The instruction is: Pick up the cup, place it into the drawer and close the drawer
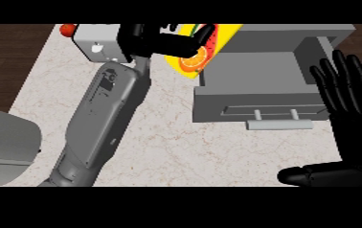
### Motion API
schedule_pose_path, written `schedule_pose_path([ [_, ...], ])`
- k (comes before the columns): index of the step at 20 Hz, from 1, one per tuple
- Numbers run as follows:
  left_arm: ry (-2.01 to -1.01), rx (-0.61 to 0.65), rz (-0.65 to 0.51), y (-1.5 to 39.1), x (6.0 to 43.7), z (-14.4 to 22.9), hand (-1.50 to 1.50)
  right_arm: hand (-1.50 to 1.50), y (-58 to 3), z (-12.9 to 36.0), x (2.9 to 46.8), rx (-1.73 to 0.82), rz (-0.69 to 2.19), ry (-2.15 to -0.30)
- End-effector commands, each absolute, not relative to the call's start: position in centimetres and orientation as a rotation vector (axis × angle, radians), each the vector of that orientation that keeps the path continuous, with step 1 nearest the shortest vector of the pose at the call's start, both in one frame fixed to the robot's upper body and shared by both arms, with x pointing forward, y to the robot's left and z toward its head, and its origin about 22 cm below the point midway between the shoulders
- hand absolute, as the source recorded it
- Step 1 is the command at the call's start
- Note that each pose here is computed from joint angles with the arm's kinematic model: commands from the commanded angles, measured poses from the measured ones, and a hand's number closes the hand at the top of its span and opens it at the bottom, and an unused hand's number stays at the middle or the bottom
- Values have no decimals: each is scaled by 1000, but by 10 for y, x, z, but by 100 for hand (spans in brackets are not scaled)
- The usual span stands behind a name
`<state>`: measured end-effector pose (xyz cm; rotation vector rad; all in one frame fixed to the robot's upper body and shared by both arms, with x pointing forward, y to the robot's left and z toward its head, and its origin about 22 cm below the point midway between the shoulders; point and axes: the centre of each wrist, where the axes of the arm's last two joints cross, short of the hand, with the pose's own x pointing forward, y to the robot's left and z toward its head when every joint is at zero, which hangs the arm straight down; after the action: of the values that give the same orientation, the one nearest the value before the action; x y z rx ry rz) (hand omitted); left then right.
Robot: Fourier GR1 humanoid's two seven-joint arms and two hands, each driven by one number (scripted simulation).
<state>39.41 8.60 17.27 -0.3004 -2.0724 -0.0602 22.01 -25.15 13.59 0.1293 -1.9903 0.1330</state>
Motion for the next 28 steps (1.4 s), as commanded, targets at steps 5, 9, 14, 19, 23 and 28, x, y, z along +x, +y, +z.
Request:
schedule_pose_path([
  [5,-2021,-242,-101,48,417,180,150,-150,-260,147,223,138,129,-2001],
  [9,-1999,-233,-126,37,418,175,150,-150,-264,136,234,137,143,-1986],
  [14,-1967,-161,-120,27,423,149,150,-150,-245,141,234,148,156,-1998],
  [19,-1911,-175,-164,22,424,142,150,-150,-245,138,226,136,146,-2000],
  [23,-1919,-112,-218,17,431,149,150,-150,-260,118,231,183,170,-1992],
  [28,-1898,-94,-268,16,428,134,150,-150,-249,141,237,193,194,-2000],
])
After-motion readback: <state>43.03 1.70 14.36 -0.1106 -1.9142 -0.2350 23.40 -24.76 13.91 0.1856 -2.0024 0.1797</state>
